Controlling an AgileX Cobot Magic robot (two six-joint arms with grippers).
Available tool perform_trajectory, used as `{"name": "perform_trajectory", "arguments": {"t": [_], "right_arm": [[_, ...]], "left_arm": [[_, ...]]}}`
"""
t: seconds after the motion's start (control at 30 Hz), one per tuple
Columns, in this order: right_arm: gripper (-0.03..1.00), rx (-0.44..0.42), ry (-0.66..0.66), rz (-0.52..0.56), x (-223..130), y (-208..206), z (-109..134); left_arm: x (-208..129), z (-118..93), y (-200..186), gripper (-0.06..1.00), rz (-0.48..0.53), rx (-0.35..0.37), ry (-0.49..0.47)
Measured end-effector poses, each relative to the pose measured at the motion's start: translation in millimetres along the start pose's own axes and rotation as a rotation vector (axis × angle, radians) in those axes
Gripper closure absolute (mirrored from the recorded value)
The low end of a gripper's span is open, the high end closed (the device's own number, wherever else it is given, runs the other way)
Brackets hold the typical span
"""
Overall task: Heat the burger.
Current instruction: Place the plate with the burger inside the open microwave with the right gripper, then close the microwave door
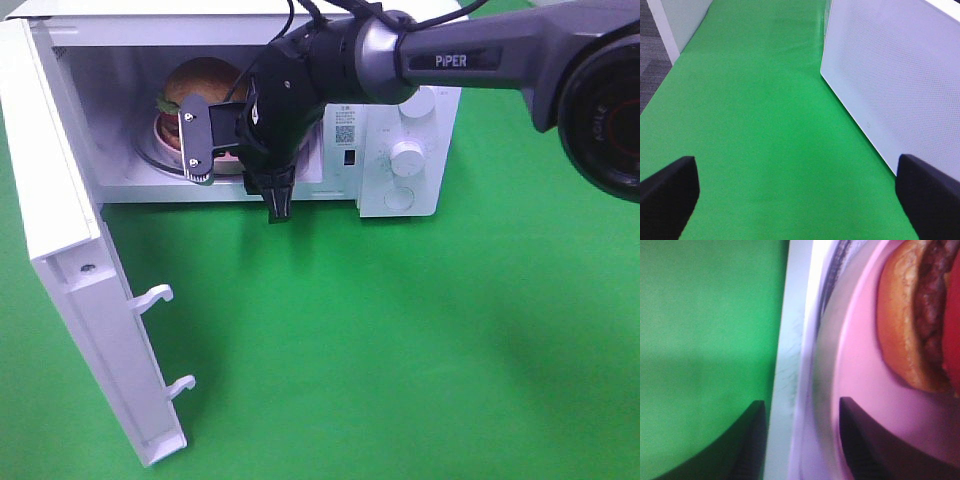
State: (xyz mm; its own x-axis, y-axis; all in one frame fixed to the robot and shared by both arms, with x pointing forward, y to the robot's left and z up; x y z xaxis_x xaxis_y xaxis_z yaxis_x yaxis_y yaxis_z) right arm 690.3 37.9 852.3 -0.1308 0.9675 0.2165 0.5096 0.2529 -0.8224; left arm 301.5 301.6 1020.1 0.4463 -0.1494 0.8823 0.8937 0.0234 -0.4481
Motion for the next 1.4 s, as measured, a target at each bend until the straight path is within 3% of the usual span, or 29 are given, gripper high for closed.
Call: {"name": "perform_trajectory", "arguments": {"t": [0.3,0.63,1.0,1.4], "right_arm": [[0.41,0.002,-0.003,-0.017,-7.0,-18.2,11.7],[0.18,-0.050,-0.024,-0.071,-12.3,-49.9,18.6],[0.18,-0.109,-0.074,-0.109,-20.4,-79.8,26.4],[0.20,-0.104,0.053,-0.145,-40.3,-117.4,56.2]], "left_arm": [[0.0,0.0,0.0,-0.05,0.000,0.000,0.000],[0.0,0.0,0.0,-0.05,0.000,0.000,0.000],[0.0,0.0,0.0,-0.05,0.000,0.000,0.000],[0.0,0.0,0.0,-0.05,0.000,0.000,0.000]]}}
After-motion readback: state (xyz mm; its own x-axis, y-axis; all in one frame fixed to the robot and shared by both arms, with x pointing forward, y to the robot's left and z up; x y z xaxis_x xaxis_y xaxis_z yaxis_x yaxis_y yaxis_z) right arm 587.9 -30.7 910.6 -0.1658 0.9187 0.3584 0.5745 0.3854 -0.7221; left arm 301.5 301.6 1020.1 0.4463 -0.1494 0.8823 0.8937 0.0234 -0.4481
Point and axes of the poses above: a point on each arm's last joint axis where the gripper is mounted, y pointing out along that axis toward the gripper, z along the wrist's bending axis when the last joint is at zero, x = y × z, the point moved 8 cm from there along y, pointing out along that axis toward the gripper, and after that the axes turned 12 degrees about y, right-handed, at the moved point
